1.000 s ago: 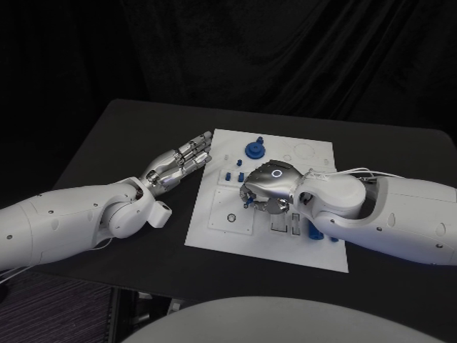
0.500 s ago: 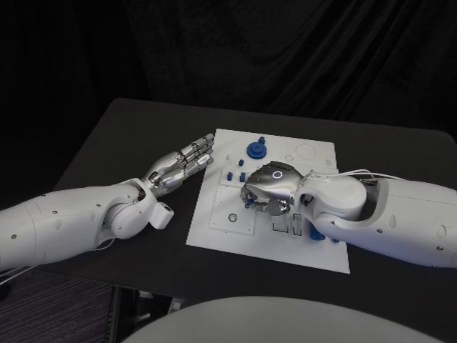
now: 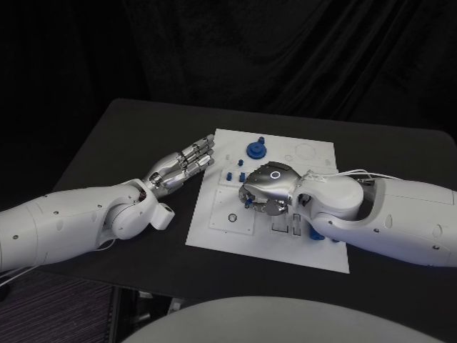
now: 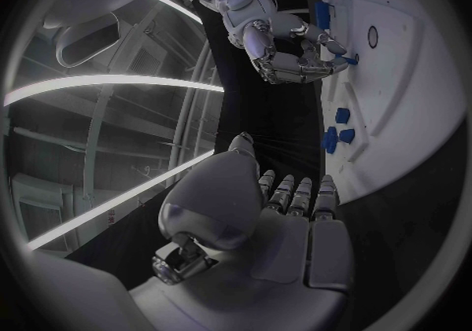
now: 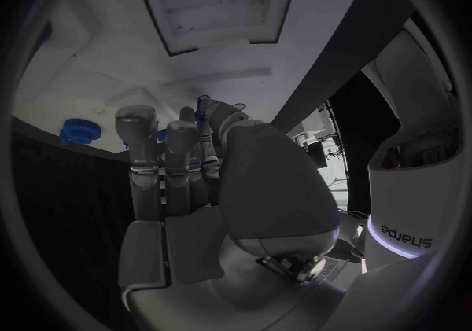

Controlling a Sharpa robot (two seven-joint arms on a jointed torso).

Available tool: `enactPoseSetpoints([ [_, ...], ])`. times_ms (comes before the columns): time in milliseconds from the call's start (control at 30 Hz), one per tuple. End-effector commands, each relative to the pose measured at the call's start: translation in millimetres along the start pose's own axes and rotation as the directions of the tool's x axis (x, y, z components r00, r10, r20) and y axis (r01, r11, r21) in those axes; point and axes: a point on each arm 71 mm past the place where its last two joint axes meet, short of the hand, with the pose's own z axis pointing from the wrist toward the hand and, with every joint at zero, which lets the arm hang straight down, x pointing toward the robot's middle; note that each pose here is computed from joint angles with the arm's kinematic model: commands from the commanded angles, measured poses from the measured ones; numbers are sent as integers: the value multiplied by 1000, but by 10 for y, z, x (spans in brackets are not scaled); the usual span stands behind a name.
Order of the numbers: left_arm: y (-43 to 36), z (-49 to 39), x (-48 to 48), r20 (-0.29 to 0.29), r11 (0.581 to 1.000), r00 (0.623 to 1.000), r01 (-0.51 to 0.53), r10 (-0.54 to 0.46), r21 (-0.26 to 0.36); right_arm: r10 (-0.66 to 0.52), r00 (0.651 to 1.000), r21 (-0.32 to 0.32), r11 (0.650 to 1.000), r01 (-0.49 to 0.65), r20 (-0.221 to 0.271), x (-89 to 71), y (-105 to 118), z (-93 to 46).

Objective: Assemble the parts on the task board

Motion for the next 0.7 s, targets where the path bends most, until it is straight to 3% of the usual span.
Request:
enactPoseSetpoints([
  [33, -65, 2, 28, -15, 995, 1000, 16, -15, 103, -7, 999, 8, 1000, 7, -32, 57, 14, -5],
  [700, -39, 4, 41, -18, 995, 1000, 21, -19, 95, -2, 999, 14, 1000, 3, -47, 87, 16, -29],
])
